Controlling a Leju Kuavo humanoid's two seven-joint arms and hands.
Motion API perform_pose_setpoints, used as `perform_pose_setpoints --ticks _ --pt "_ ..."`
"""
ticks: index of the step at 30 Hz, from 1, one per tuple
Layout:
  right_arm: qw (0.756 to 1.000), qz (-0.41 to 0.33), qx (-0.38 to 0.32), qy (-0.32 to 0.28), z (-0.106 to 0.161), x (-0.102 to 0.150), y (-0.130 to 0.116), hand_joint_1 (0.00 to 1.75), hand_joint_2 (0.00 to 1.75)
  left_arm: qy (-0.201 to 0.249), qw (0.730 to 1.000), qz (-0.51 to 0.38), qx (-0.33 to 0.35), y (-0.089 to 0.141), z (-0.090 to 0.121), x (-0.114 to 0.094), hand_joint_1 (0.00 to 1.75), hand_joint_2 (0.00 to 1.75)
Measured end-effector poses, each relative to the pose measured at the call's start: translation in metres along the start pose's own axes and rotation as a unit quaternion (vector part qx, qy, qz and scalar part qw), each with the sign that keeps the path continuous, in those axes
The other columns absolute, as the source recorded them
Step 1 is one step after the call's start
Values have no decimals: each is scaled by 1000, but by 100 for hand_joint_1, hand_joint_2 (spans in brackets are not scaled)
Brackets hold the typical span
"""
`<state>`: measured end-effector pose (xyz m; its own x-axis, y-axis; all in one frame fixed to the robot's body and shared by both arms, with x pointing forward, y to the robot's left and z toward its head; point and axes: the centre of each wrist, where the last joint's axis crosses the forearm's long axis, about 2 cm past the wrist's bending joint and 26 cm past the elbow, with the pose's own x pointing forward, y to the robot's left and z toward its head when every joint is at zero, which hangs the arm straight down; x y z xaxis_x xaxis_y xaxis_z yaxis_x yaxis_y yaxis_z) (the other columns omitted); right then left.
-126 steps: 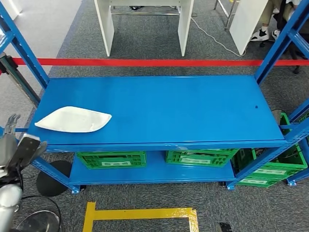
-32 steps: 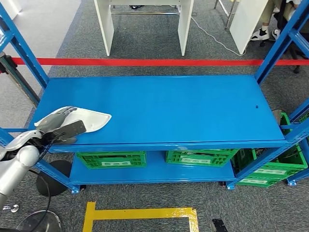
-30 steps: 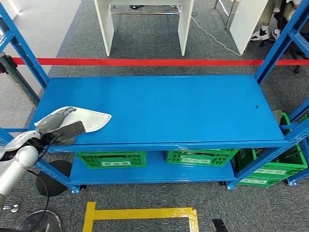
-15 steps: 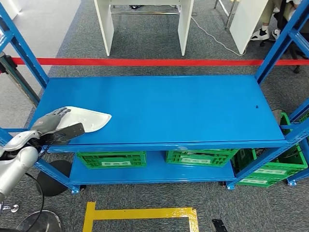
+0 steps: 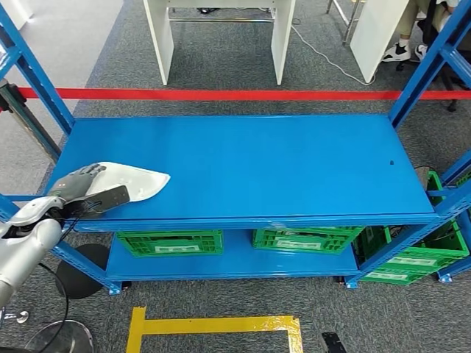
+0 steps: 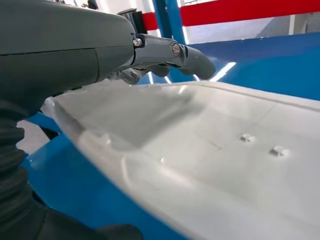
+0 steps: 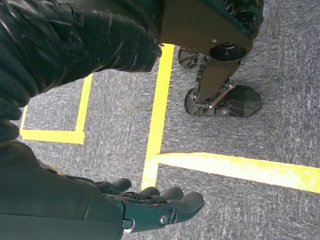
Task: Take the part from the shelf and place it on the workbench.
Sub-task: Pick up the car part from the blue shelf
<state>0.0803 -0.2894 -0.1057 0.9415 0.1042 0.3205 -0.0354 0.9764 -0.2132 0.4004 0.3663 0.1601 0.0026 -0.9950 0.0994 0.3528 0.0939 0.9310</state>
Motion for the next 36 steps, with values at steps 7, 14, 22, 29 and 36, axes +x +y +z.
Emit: perform_pose_setpoints --ticks 7,14,22,29,36 --pt "1000 2 0 0 0 1 0 0 175 2 1000 -1 2 1 -2 0 0 175" --pt "1000 7 0 -2 -1 4 0 0 175 17 1000 -6 12 0 -13 -4 92 175" --pt "1000 12 1 -3 -1 5 0 0 175 28 1000 -3 11 -7 -19 -6 175 175" --pt "1000 13 1 -4 -1 5 0 0 175 22 1000 6 19 -7 -20 -2 175 175" --pt "1000 13 2 -4 -1 5 0 0 175 17 1000 11 20 -7 -21 1 175 175"
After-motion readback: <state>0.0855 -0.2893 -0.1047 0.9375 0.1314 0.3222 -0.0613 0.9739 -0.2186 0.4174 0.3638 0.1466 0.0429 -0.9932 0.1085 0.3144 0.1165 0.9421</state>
